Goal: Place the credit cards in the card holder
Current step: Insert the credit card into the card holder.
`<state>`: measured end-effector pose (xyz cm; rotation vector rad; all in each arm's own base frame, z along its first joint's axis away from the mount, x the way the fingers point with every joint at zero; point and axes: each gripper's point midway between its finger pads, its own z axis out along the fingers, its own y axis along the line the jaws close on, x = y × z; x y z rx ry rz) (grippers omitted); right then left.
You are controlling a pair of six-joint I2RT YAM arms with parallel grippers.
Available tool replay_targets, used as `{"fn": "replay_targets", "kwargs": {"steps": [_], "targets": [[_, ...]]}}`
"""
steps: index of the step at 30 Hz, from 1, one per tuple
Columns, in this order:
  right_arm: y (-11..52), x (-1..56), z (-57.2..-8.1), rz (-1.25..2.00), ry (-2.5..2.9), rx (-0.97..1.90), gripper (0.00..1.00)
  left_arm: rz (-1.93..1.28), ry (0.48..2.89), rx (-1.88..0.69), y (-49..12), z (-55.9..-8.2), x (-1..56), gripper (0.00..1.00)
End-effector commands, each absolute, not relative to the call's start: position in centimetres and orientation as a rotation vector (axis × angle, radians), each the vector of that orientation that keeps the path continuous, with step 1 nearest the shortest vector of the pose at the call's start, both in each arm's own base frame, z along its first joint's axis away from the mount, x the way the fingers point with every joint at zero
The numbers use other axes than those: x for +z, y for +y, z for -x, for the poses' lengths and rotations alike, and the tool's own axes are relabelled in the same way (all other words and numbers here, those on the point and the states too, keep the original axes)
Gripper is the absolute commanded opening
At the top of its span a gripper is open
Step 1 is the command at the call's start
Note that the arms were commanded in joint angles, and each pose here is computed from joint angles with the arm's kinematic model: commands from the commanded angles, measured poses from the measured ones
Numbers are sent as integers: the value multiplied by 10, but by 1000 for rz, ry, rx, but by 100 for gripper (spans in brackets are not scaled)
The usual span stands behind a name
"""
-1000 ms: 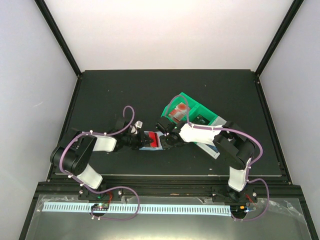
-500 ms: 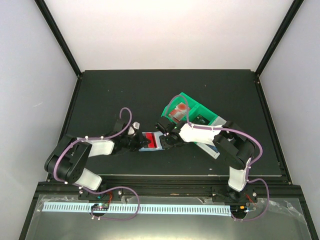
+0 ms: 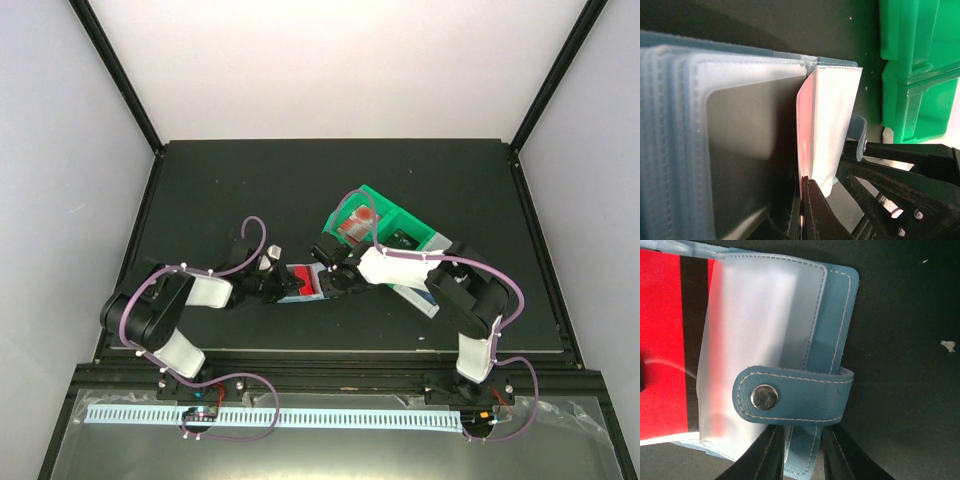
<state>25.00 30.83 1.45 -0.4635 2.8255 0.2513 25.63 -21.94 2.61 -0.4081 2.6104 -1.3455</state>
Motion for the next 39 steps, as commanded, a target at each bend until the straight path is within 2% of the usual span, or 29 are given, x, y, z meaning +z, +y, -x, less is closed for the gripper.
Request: {"fn": "replay_targets", "kwargs": {"steps": [1, 10, 16, 28, 32, 39], "targets": [[303, -12, -239, 481, 2893, 201, 24, 436, 2639, -1377, -223, -248, 15, 2], [305, -11, -240, 485, 2889, 203, 24, 421, 2639, -1453, -228, -242, 19, 2], [305, -11, -240, 487, 2890, 201, 24, 367, 2654, -1482, -234, -242, 16, 6], [305, -12, -241, 484, 2888, 201, 24, 220, 2725, -1206, -218, -249, 12, 13], [304, -13, -241, 484, 2891, 197, 24, 179, 2761, -1074, -207, -248, 13, 21], [306, -13, -241, 489, 2890, 205, 24, 182, 2817, -935, -191, -242, 10, 41]]}}
